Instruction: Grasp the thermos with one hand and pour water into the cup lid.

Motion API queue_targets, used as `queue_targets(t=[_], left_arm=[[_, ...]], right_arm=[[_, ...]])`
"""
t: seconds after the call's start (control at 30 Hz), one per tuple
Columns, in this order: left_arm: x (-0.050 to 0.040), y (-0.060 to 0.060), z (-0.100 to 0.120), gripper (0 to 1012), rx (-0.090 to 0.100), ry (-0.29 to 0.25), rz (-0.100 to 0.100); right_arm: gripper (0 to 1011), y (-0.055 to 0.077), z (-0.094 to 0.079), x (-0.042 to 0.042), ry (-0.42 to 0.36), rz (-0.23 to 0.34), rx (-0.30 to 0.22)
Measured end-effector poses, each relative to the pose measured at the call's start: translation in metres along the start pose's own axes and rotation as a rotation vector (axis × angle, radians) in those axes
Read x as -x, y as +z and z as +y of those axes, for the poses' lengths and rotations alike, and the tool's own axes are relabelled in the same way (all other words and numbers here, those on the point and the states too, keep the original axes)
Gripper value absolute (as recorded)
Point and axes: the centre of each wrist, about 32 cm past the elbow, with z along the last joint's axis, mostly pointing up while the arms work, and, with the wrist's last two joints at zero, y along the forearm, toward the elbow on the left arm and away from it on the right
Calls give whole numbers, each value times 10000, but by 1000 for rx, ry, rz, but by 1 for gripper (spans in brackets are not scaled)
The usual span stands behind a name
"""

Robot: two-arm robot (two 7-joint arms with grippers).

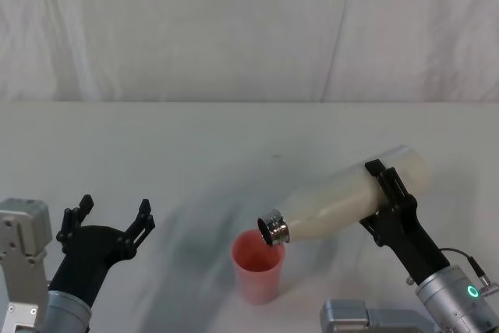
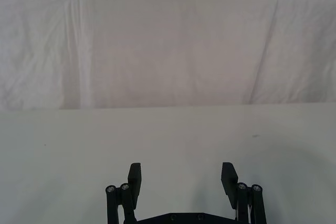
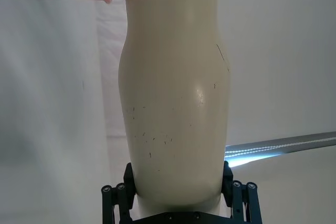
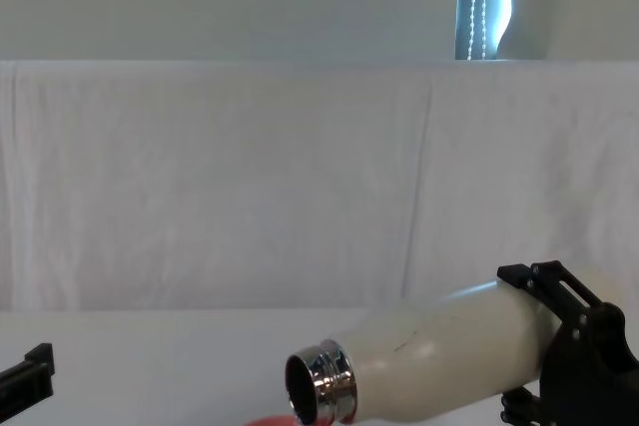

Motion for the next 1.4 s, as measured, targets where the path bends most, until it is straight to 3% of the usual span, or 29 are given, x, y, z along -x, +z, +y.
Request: queue_targets(t=[1.4], left_arm=[[0, 0, 0, 1001, 0, 0, 0]], right_arm=[[959, -9, -2, 6, 1, -8, 2]])
